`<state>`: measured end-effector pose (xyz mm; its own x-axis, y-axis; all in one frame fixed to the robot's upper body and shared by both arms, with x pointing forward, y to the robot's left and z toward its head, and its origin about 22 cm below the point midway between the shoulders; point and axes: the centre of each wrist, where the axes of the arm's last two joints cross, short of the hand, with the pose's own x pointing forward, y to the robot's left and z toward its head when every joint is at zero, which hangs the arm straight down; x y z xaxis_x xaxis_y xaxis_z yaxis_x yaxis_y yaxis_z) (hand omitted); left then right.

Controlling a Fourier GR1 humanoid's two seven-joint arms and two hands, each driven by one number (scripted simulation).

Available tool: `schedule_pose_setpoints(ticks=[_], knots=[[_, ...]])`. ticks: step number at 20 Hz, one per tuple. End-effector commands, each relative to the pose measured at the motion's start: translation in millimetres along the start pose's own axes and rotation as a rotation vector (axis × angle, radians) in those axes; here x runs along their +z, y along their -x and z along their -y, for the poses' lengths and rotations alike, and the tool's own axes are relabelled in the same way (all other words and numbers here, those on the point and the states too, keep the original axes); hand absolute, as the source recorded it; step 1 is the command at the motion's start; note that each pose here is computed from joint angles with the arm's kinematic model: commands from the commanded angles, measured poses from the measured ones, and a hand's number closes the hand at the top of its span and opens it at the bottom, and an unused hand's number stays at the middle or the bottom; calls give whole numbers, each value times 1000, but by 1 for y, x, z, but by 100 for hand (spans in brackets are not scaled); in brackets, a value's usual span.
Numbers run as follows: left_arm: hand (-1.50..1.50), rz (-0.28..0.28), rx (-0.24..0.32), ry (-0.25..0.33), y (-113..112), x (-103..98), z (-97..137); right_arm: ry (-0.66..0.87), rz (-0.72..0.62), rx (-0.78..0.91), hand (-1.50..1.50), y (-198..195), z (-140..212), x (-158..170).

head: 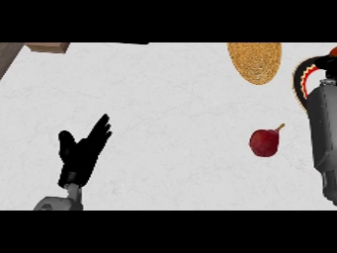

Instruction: Pick the tomato from the placemat and place it in the plate

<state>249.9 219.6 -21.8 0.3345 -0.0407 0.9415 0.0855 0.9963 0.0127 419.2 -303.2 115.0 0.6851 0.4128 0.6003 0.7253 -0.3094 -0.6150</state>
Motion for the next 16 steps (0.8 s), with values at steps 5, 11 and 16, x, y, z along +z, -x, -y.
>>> schedule_pose_setpoints(ticks=[5, 11, 16], knots=[[0, -2, 14, -8, 5, 2, 4, 144, -230, -55, 150, 61, -25, -26], [0, -2, 34, -26, 1, 1, 0, 162, -233, -50, 150, 93, -39, -41], [0, -17, 13, -36, 13, 8, -14, 51, -442, 17, 150, 96, -42, -57]])
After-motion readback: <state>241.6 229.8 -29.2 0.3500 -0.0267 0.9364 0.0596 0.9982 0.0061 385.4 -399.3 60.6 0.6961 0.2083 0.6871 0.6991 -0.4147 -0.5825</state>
